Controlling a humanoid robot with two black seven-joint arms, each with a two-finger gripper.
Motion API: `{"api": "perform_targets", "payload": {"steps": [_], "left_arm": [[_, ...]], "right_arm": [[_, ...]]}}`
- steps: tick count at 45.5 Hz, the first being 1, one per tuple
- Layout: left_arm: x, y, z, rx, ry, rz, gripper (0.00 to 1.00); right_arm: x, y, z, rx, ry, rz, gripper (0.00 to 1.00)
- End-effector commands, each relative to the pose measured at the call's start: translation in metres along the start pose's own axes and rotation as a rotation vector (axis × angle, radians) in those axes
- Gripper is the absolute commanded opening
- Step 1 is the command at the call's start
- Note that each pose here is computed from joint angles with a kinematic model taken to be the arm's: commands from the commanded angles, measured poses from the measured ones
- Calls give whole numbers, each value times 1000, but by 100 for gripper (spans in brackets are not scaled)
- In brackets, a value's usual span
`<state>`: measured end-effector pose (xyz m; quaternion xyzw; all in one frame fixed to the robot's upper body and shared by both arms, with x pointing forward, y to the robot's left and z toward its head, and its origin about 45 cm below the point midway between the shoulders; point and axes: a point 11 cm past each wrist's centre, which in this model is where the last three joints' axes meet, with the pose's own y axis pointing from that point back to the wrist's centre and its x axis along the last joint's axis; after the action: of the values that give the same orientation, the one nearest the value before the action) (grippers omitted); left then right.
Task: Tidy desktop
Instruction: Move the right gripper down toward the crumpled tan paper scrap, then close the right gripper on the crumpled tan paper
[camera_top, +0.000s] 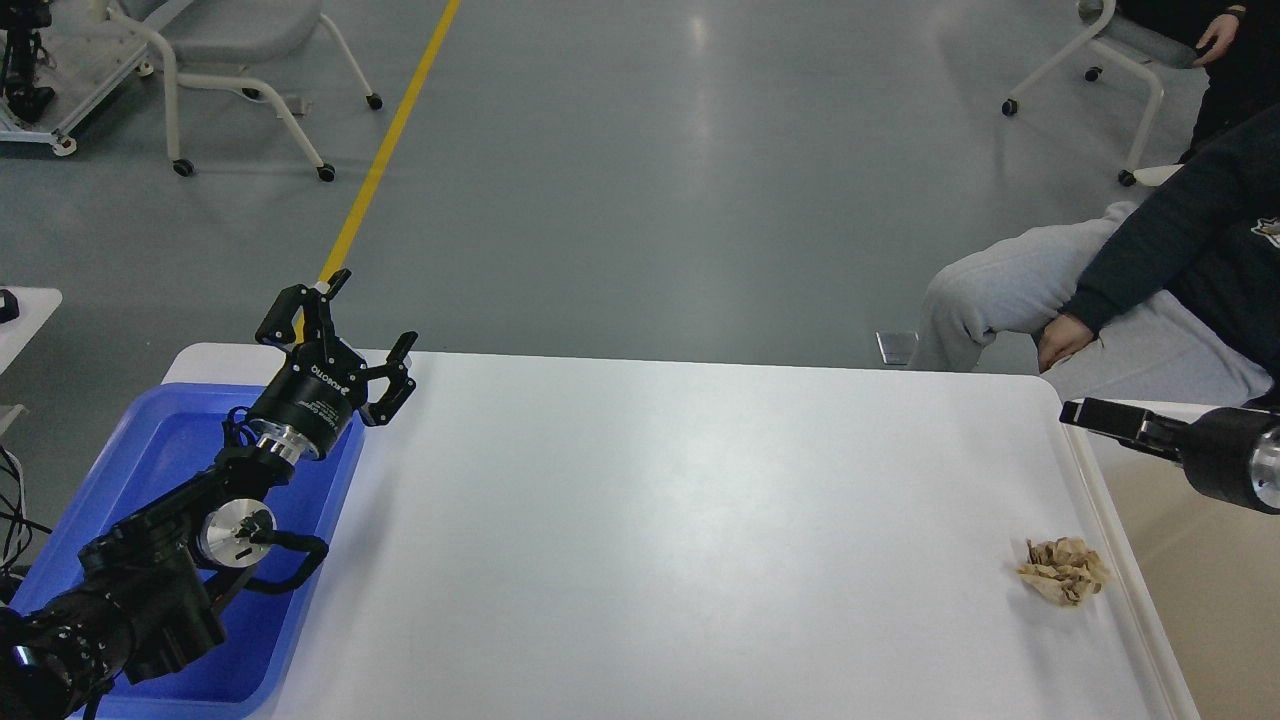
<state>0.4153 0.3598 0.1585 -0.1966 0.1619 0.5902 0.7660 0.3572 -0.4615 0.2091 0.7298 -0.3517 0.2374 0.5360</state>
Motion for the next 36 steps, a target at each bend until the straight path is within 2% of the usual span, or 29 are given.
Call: {"api": "perform_targets", "payload": {"steps": [1, 15, 36], "left_arm": [[0, 0, 0, 1, 0, 0, 100], [1, 0, 0, 1, -1, 1, 100], [0, 0, 0, 1, 0, 0, 100]], "right_arm": [[-37, 7, 16, -7, 201, -70, 100], [-89, -15, 5, 41, 250, -109, 100], [-100, -24, 22, 9, 361, -119, 100]]}}
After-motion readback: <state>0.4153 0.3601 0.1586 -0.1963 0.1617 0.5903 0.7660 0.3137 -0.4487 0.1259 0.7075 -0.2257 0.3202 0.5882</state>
